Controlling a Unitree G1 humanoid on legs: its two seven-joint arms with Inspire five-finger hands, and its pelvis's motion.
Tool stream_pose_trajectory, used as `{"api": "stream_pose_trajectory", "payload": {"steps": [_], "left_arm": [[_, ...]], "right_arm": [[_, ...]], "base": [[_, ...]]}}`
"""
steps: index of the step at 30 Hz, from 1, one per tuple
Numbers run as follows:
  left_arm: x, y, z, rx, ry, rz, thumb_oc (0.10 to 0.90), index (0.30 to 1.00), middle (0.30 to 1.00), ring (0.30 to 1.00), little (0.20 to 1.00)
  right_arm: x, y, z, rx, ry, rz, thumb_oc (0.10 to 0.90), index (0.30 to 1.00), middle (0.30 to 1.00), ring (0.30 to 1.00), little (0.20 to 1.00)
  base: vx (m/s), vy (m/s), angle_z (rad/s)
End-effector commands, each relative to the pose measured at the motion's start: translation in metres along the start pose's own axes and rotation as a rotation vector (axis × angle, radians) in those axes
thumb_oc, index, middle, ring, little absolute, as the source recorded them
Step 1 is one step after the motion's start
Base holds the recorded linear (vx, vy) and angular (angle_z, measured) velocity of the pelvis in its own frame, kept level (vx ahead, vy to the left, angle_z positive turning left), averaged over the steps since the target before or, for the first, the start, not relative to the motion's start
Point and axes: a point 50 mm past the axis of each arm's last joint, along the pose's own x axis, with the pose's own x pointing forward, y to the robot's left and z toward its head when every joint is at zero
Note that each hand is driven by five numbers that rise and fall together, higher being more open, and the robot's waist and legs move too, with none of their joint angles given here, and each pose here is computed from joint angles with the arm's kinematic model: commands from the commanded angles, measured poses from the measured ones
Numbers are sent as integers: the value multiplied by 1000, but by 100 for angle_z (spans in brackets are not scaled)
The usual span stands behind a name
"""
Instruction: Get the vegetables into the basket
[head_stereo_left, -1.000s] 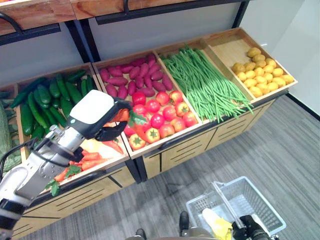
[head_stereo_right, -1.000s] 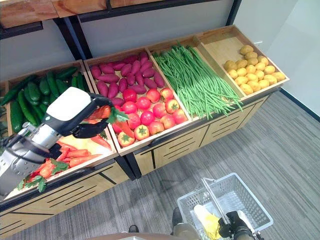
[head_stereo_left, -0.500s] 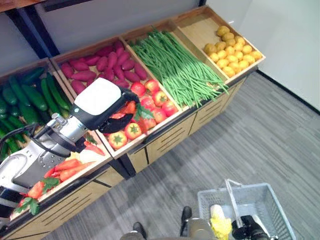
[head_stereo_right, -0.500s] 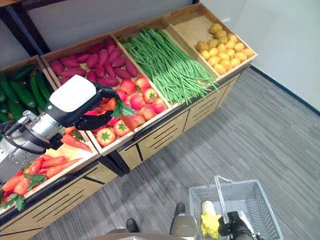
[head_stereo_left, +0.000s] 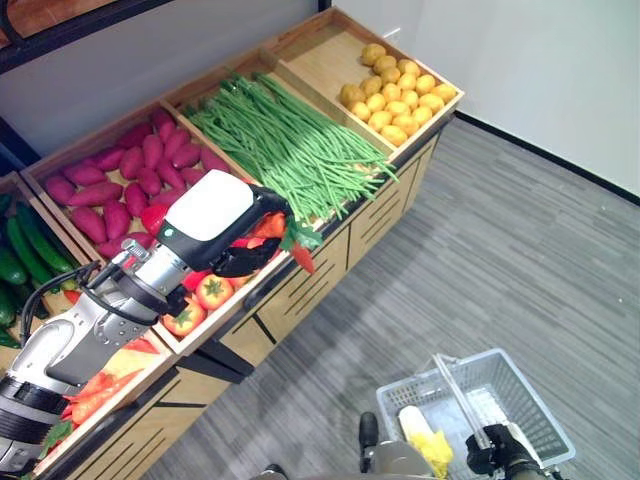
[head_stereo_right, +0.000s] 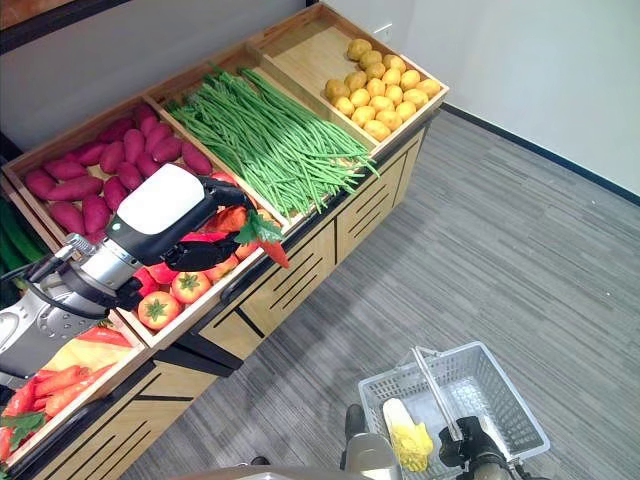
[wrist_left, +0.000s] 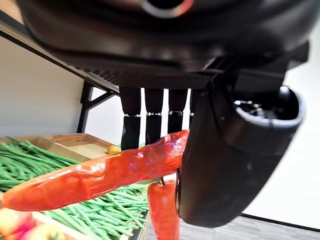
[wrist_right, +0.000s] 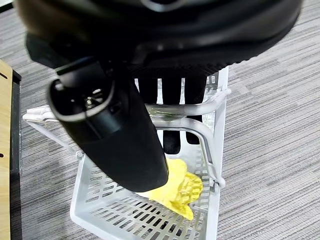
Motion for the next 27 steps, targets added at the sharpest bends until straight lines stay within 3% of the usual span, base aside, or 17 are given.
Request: {"api": "stream_pose_trajectory", "payload": {"steps": [1, 5, 16, 27], "left_arm": [[15, 49, 10, 13, -93, 244, 400, 300, 300, 300, 300], [6, 46, 5, 37, -51, 259, 400, 300, 300, 300, 300], [10, 52, 12, 50, -114, 226, 400, 300, 300, 300, 300], [4, 56, 5, 75, -63, 219, 400, 300, 300, 300, 300]], "right_arm": [[7, -42, 14, 6, -61, -153, 400, 300, 300, 300, 300], [10, -48, 25, -14, -95, -165, 400, 300, 300, 300, 300], [8, -23, 25, -4, -93, -98, 400, 300, 300, 300, 300], [8, -19, 34, -9, -132, -98, 400, 300, 300, 300, 300]], "base": [[-16, 0, -26], [47, 50, -95], [-2, 280, -75], [-122, -3, -49]]}}
